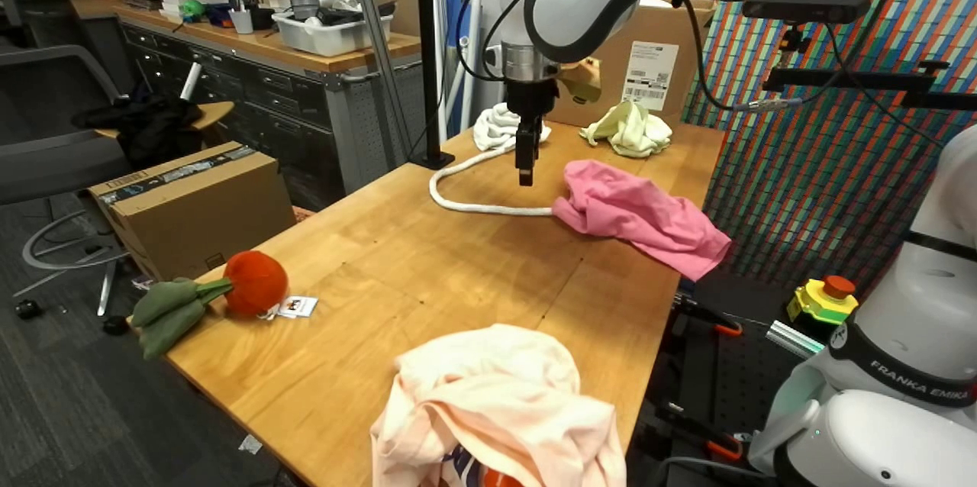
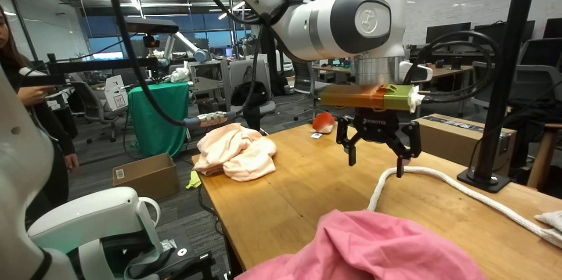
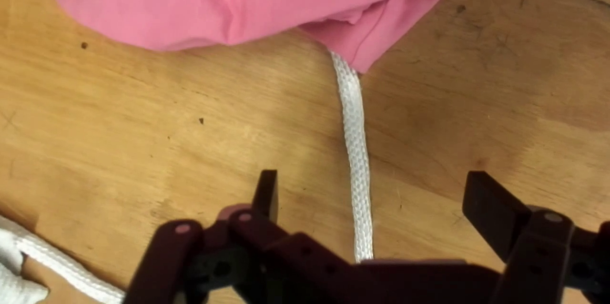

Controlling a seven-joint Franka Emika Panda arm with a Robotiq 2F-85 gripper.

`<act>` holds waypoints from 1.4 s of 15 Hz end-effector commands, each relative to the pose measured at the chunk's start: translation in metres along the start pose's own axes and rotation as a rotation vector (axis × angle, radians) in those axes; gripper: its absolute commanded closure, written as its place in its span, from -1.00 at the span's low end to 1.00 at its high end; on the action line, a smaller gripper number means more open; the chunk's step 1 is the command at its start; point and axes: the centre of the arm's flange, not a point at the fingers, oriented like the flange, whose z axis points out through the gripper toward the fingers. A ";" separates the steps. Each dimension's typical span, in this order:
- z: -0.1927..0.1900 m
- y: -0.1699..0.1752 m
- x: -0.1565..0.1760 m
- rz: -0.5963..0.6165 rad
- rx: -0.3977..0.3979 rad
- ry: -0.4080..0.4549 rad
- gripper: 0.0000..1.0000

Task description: Pick up the cloths and put them around the table.

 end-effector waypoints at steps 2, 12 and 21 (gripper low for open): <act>0.008 0.010 0.021 -0.098 0.014 -0.004 -1.00; 0.052 0.015 0.012 -0.061 0.037 0.008 -1.00; 0.064 0.002 0.011 -0.052 0.085 -0.005 -1.00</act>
